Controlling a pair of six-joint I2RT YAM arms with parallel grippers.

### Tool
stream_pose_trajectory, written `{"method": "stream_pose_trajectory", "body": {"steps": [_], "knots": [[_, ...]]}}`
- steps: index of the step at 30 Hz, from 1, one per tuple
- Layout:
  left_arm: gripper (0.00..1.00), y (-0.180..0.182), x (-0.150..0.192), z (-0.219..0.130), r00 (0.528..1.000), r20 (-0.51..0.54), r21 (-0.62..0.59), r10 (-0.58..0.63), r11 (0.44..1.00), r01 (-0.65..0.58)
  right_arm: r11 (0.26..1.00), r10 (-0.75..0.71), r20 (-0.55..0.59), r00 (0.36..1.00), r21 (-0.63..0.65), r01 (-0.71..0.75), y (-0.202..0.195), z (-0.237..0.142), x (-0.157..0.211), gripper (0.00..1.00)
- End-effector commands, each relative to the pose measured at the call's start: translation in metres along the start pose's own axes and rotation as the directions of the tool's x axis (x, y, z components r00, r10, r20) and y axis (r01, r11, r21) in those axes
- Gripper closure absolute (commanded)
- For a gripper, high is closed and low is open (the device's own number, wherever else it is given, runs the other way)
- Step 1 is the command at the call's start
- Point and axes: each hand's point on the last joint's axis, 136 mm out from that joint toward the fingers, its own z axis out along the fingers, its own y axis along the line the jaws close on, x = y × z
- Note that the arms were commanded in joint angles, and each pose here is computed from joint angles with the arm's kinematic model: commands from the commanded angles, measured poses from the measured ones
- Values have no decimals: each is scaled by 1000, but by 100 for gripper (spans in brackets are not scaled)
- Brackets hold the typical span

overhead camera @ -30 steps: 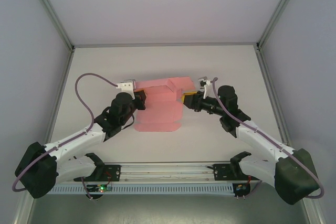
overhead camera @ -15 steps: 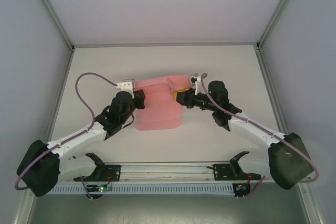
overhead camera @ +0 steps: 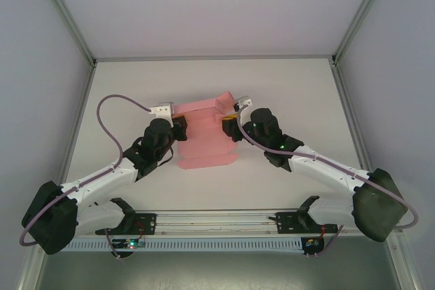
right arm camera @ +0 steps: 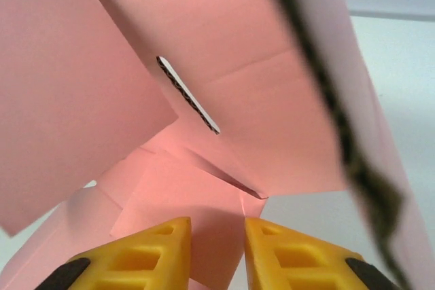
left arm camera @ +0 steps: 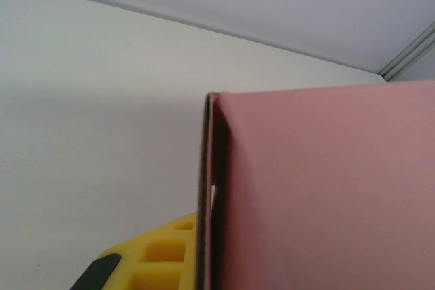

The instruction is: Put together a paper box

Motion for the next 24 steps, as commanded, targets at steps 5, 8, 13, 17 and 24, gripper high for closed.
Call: {"method": "stream_pose_trajectory", "body": {"steps": [5, 8, 13, 17, 24], "knots": [[100, -21, -15, -4, 998, 52, 85, -17, 996, 13, 996, -90, -65, 994, 24, 91, -2, -7, 3, 64], [100, -10, -7, -4, 999, 35, 41, -8, 999, 6, 995, -99, -23, 995, -3, 99, 2, -27, -12, 61], [100, -4, 1, -6, 1000, 17, 38, -12, 999, 12, 999, -51, 68, 996, 0, 51, -12, -72, -33, 41], [100, -7, 4, -8, 1000, -5, 63, 4, 998, -4, 997, -61, 172, 983, 48, 54, -35, -106, -50, 29], [100, -15, 7, -14, 999, -26, 115, 32, 993, -29, 997, -60, 235, 970, -27, 68, -50, -122, -67, 18]]}}
